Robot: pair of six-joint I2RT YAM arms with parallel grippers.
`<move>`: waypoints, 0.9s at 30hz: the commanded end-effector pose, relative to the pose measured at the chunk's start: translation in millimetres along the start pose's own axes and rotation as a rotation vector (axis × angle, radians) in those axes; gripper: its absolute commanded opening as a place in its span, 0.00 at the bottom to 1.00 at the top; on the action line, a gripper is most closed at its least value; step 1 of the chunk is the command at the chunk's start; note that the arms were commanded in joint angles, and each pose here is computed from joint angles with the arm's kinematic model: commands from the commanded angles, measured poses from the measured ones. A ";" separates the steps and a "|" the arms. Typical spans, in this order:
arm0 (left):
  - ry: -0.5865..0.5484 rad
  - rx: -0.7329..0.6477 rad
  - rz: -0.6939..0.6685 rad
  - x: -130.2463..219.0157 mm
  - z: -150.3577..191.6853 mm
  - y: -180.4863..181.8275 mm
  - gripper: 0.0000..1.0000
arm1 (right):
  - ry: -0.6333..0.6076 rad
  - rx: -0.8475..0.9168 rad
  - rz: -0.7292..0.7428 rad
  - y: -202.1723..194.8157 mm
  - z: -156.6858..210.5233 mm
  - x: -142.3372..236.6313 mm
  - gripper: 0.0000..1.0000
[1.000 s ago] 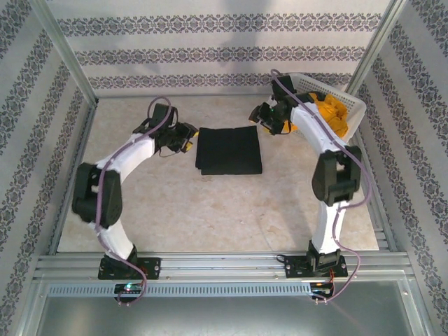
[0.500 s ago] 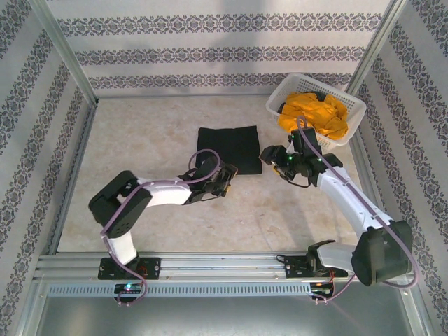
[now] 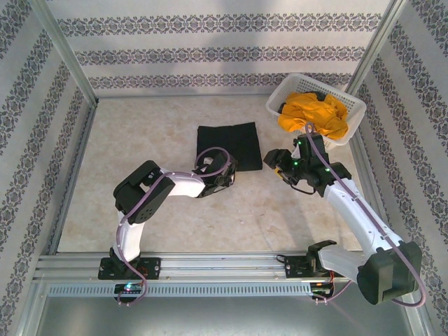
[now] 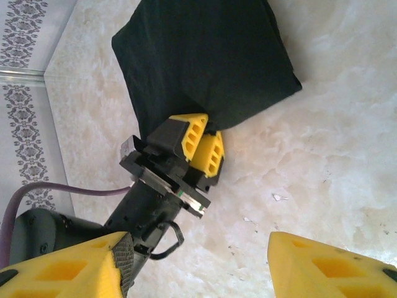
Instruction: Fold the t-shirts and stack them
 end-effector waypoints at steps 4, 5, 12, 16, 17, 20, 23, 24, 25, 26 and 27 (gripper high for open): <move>-0.132 0.074 0.042 -3.6 -63.3 -20.1 0.00 | -0.006 -0.016 0.012 -1.2 1.7 7.7 0.59; -0.140 0.074 0.041 0.2 -75.2 -22.1 0.00 | -0.010 -0.013 0.011 -0.3 1.2 8.6 0.59; -0.126 0.005 0.074 27.6 -183.7 -43.4 0.00 | -0.019 -0.006 0.000 4.0 0.1 7.8 0.58; -0.035 -0.090 0.038 48.7 -256.7 -53.0 0.00 | -0.010 0.014 0.002 7.3 3.1 1.0 0.58; -0.021 -0.113 0.020 54.9 -274.2 -52.5 0.00 | -0.008 0.019 -0.002 9.3 3.8 -0.9 0.58; 0.037 -0.241 -0.037 70.8 -318.3 -59.5 0.00 | -0.001 0.032 -0.015 14.6 5.9 -8.5 0.58; 0.065 -0.284 -0.108 82.0 -355.9 -54.4 0.00 | 0.008 0.042 -0.021 19.4 6.4 -16.1 0.58; 0.058 -0.270 -0.106 85.6 -367.8 -53.1 0.00 | 0.014 0.046 -0.018 20.3 6.8 -19.2 0.58; 0.053 -0.259 -0.098 87.6 -377.3 -52.9 0.00 | 0.016 0.049 -0.019 21.8 6.5 -21.3 0.58; 0.047 -0.250 -0.093 89.3 -386.8 -53.7 0.00 | 0.018 0.052 -0.019 23.7 6.0 -22.8 0.58; 0.038 -0.256 -0.087 90.5 -395.2 -56.9 0.00 | 0.019 0.056 -0.021 25.8 5.4 -24.7 0.58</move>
Point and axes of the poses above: each hand's point on the last joint's axis, 136 mm out from that joint toward the fingers, its own x axis back along the fingers, its own y axis along the line the jaws close on, z = x × y, the point moved 7 cm from there along x, back along the fingers, and after that the axes turned 4 degrees about x, right-handed, at the moved point
